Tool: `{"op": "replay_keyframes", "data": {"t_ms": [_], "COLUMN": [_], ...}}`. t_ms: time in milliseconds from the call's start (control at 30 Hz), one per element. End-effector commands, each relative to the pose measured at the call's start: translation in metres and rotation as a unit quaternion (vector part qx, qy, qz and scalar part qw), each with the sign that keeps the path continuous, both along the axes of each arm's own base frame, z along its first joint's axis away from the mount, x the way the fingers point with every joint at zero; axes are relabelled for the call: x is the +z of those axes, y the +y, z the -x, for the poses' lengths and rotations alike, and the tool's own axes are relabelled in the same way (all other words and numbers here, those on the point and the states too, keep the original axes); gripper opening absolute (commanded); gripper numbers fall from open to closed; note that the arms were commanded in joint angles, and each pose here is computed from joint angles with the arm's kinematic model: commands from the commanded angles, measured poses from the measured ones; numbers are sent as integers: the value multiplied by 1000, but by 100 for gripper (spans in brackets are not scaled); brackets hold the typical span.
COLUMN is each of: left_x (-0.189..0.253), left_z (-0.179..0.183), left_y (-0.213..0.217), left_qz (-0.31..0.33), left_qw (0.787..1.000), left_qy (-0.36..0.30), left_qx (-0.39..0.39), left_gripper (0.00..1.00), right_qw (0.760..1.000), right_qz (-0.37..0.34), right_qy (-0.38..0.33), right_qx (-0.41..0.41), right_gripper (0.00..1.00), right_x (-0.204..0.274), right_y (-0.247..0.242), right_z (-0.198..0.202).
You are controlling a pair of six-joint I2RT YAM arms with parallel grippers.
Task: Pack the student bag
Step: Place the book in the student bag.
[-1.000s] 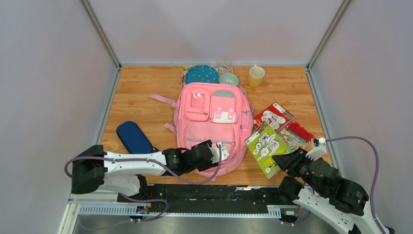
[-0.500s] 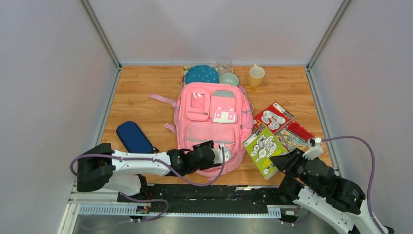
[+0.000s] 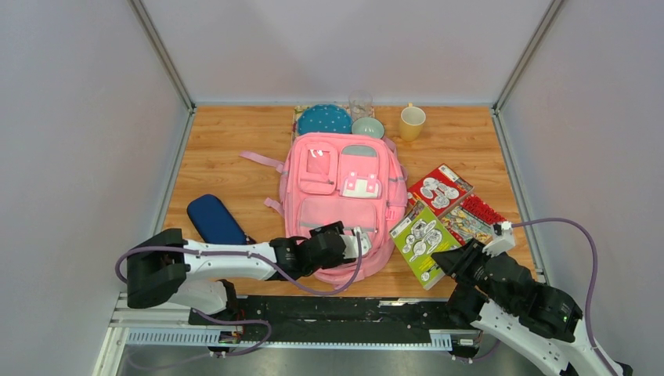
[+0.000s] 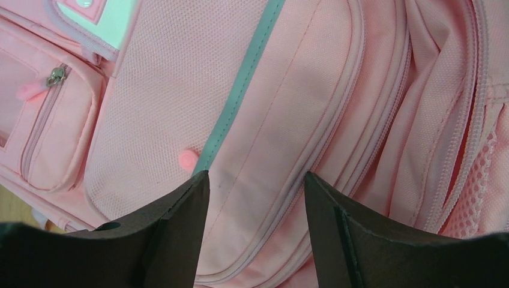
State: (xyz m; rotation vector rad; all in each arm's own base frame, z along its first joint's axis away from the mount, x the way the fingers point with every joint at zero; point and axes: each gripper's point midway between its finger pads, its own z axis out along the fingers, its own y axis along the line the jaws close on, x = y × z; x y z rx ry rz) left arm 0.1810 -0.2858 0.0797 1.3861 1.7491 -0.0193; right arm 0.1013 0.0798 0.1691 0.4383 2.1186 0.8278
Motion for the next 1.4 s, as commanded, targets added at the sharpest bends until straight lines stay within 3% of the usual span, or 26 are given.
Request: {"op": "replay_keyframes", "data": {"t_ms": [0, 767, 1000, 1200, 1367], "left_x": [-7, -23, -28, -21, -15], "left_z": [0, 9, -2, -18, -23], "left_y": [-5, -3, 1, 0, -3], "left_qz": [-12, -44, -61, -43, -36], "left_qw": [1000, 998, 998, 997, 997], "left_qy": [-3, 23, -7, -56, -71], "left_qx": [-17, -38, -25, 5, 13], "left_gripper": [67, 63, 64, 47, 21], "right_qw": [994, 994, 994, 995, 995], "right_qz": [-96, -86, -87, -86, -86], "right_qy": [-58, -57, -55, -55, -54], "right_qx": [-8, -21, -21, -22, -23], "right_gripper": [0, 0, 0, 0, 0], "right_x": [41, 36, 36, 35, 35], "right_y": [7, 3, 3, 3, 2], "right_z": [-6, -9, -9, -9, -9]}}
